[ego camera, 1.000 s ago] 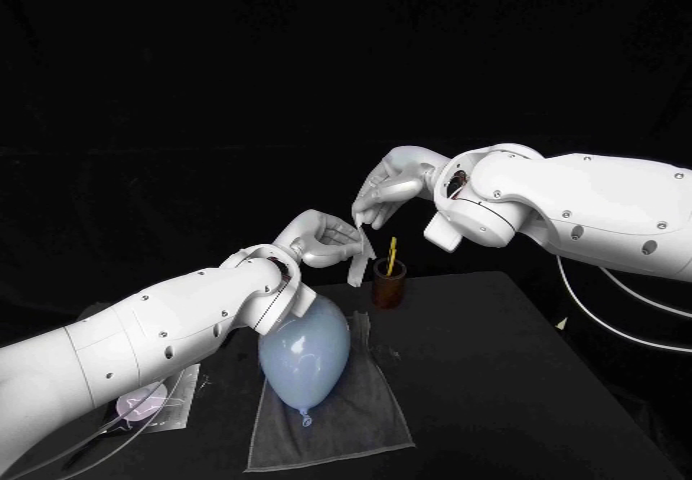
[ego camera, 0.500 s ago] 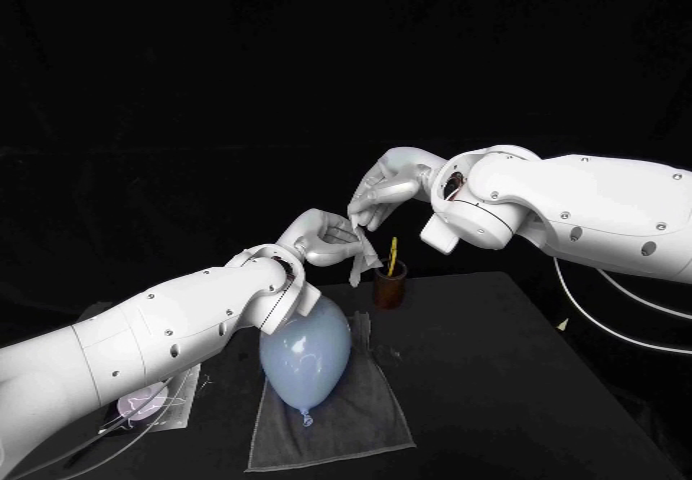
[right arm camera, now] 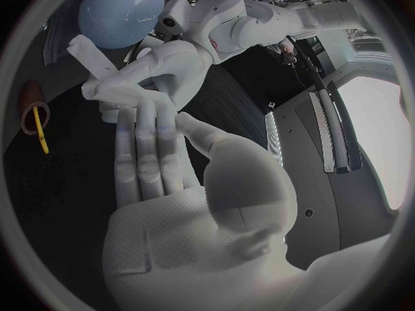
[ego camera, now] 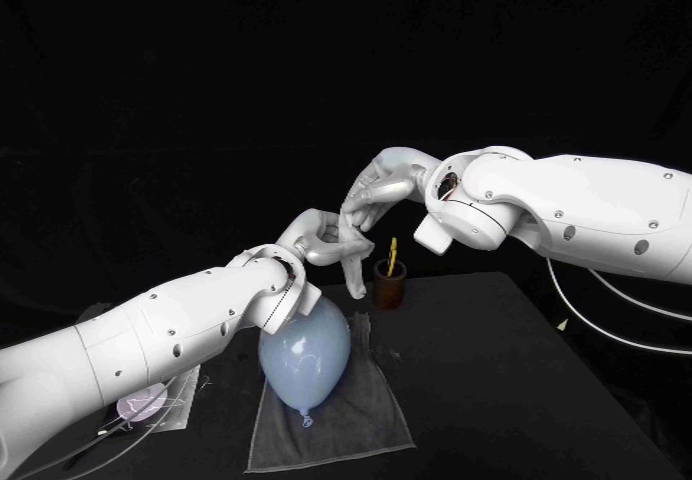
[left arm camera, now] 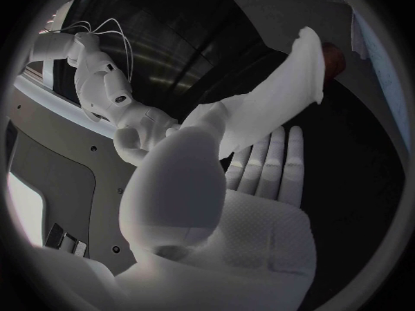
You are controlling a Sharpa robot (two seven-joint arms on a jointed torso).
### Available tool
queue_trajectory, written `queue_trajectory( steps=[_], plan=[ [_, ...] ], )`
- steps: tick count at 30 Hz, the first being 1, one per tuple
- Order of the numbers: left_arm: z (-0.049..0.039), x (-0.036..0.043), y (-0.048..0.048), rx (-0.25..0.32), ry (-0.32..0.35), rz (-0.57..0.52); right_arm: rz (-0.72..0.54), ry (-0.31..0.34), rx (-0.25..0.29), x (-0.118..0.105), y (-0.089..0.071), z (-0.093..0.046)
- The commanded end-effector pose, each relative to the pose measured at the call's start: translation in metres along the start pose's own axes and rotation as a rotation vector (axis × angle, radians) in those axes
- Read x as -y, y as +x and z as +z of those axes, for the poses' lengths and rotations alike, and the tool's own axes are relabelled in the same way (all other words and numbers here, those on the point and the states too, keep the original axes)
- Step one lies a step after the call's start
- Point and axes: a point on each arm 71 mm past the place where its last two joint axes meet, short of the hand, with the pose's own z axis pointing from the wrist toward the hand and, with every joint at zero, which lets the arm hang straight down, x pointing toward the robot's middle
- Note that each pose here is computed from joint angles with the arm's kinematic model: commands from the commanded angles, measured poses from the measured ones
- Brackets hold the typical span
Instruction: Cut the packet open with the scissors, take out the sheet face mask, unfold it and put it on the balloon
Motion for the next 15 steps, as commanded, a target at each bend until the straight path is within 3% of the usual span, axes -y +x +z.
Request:
queue_trajectory(
  steps=[1,11,15],
  plan=[
    [-0.0001,0.002,0.0014,0.006,0.006,-0.007,0.018,-0.012,0.019,-0.001,-0.002,0.001],
    [-0.0059,0.0044,0.0043,-0.044,0.035,-0.048,0.015,0.03,0.035,0.008,-0.013,0.008],
    [-0.0111,0.0052,0.0065,-0.112,0.055,-0.097,0.009,0.047,0.014,0.012,-0.015,0.011]
  ],
)
